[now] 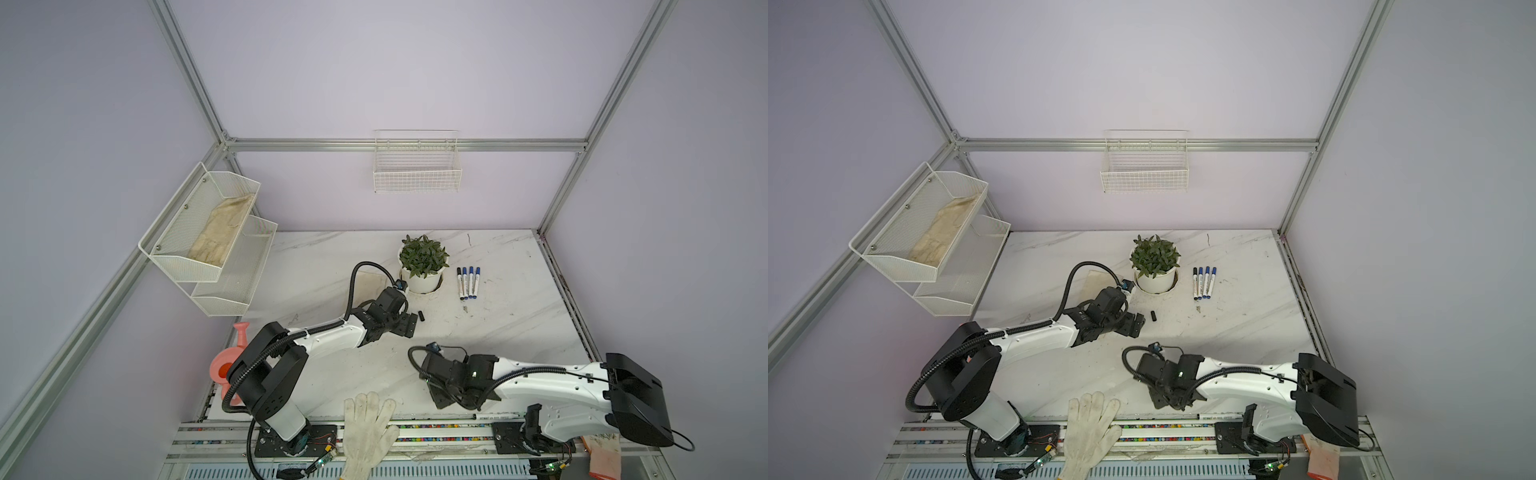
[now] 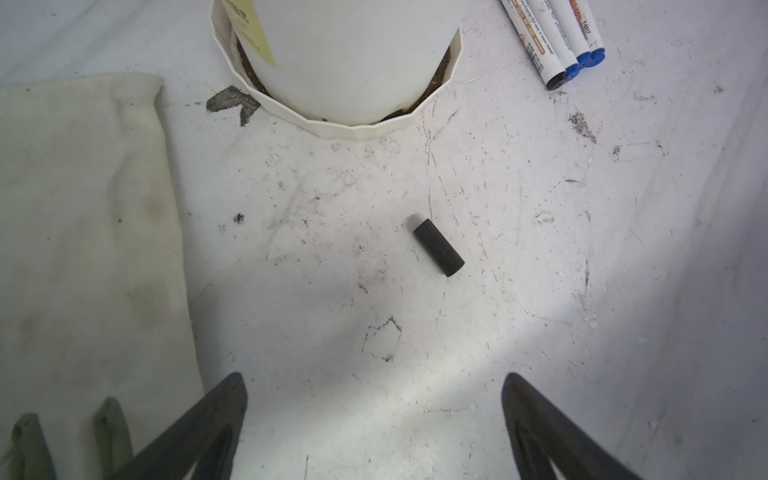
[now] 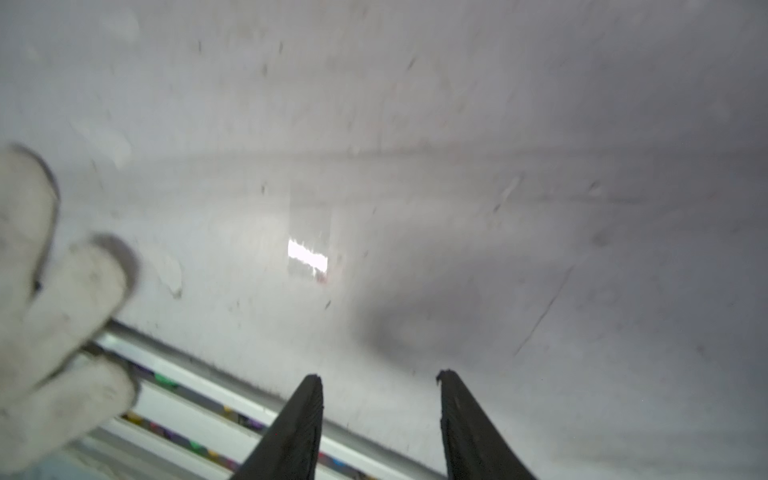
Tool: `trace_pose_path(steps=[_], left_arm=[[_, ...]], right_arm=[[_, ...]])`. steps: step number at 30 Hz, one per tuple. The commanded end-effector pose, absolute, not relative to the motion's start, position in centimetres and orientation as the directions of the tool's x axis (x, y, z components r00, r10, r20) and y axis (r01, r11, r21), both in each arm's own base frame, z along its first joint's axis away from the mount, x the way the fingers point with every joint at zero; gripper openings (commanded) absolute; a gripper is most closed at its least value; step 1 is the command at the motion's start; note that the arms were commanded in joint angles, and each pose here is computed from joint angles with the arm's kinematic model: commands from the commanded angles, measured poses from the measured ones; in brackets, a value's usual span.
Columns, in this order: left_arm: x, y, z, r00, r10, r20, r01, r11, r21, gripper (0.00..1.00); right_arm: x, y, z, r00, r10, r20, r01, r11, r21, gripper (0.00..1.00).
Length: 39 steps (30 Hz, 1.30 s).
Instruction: Insert the pens into the pen caps
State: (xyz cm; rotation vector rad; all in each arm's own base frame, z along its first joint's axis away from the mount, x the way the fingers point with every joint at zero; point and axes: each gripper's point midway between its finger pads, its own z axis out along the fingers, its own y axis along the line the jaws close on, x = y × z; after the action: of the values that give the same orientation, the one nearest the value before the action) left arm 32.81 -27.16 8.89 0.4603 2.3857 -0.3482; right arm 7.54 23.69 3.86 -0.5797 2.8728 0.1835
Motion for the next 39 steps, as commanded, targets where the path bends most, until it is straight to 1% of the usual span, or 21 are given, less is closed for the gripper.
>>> trace_pose_path(steps=[1, 4, 8, 12, 14, 15, 16, 19, 26, 33, 39], left_arm=[[34.8, -28.1, 13.2, -0.644, 0.200, -0.738, 0.420, 0.899, -0.124, 0.94], [34.7, -28.0, 13.3, -0.643, 0.195, -0.740, 0.419, 0.899, -0.127, 0.94], [34.5, -28.0, 13.2, -0.645, 0.183, -0.742, 0.419, 0.897, -0.143, 0.94], [34.4, -27.8, 13.4, -0.641, 0.171, -0.748, 0.412, 0.899, -0.147, 0.94], [34.4, -27.6, 13.6, -0.639, 0.163, -0.752, 0.406, 0.901, -0.150, 0.94], [34.4, -27.6, 13.7, -0.638, 0.159, -0.753, 0.404, 0.902, -0.152, 0.94], [34.4, -27.5, 13.8, -0.637, 0.155, -0.755, 0.402, 0.903, -0.153, 0.94], [34.4, -27.4, 13.7, -0.640, 0.149, -0.754, 0.395, 0.905, -0.157, 0.95], [34.7, -28.0, 13.9, -0.640, 0.142, -0.755, 0.400, 0.901, -0.170, 0.95], [34.9, -28.3, 14.8, -0.632, 0.146, -0.761, 0.413, 0.895, -0.171, 0.95], [34.9, -27.6, 16.8, -0.604, 0.120, -0.788, 0.407, 0.897, -0.175, 0.95]], right_arm=[[4.5, 18.8, 2.8, -0.970, -0.171, -0.174, -0.162, 0.984, -0.069, 0.52], [2.9, 17.3, 2.7, -0.977, -0.060, -0.204, -0.049, 0.997, -0.058, 0.54], [2.8, 16.2, 2.5, -0.971, 0.066, -0.228, 0.068, 0.998, -0.002, 0.55], [2.4, 14.5, 2.0, -0.955, 0.223, -0.195, 0.219, 0.975, 0.042, 0.56], [2.3, 13.3, 2.0, -0.929, 0.329, -0.167, 0.320, 0.944, 0.081, 0.56], [2.1, 13.0, 2.0, -0.918, 0.370, -0.142, 0.357, 0.928, 0.107, 0.56], [2.4, 13.4, 2.3, -0.905, 0.406, -0.127, 0.384, 0.908, 0.167, 0.55], [3.4, 13.7, 3.2, -0.861, 0.495, -0.114, 0.450, 0.848, 0.280, 0.55], [3.3, 13.7, 3.3, -0.862, 0.498, -0.092, 0.454, 0.841, 0.293, 0.55], [1.2, 13.9, 2.8, -0.852, 0.523, 0.016, 0.513, 0.831, 0.217, 0.56], [0.8, 13.8, 2.7, -0.801, 0.596, 0.047, 0.593, 0.782, 0.194, 0.58]])
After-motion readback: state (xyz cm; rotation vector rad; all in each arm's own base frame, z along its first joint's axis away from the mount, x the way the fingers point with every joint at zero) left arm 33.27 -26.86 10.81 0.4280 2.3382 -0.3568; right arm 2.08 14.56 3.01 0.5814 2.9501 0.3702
